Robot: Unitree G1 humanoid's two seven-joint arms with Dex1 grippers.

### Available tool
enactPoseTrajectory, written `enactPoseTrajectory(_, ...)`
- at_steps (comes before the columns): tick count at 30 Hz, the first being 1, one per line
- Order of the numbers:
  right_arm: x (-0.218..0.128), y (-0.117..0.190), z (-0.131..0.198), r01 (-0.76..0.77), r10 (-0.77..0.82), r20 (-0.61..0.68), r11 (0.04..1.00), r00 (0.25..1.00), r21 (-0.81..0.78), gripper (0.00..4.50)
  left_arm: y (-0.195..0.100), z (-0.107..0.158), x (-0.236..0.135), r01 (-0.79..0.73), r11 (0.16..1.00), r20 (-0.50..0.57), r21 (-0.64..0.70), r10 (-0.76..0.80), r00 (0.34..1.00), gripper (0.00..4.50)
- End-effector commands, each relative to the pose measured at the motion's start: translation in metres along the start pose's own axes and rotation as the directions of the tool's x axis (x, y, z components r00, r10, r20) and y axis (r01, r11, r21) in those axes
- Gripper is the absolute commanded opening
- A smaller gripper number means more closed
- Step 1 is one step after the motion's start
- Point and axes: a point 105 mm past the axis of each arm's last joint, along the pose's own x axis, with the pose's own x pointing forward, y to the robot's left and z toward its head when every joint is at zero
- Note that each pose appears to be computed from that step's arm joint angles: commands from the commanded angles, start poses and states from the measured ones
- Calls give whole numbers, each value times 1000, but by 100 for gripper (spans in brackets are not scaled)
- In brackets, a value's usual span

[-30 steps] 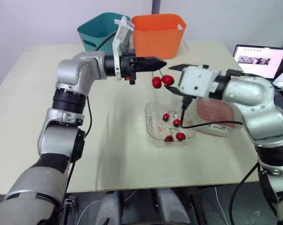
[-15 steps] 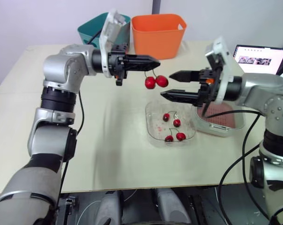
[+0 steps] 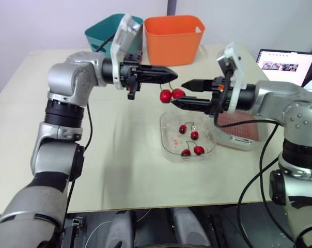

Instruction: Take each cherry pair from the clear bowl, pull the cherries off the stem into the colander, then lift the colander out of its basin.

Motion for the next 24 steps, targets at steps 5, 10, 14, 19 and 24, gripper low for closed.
enactPoseTrajectory(5,0,7,10,-28,29,52,999,998,-21,384,-3,14,3,3,998,17,60,-4,1000,0)
enactPoseTrajectory(10,1,8,8,-36,37,52,999,998,-16,210,-3,14,3,2,998,18,60,-3,1000,0)
enactPoseTrajectory(14,3,8,6,-37,38,47,999,998,-10,94,-3,12,3,-2,998,17,58,1,1000,0)
enactPoseTrajectory(19,1,6,2,-35,35,28,999,999,-8,88,-1,12,-1,-16,998,20,60,15,1000,0)
enactPoseTrajectory(24,0,9,-12,-48,48,-31,999,998,-10,88,3,23,-3,-35,997,54,75,31,998,0)
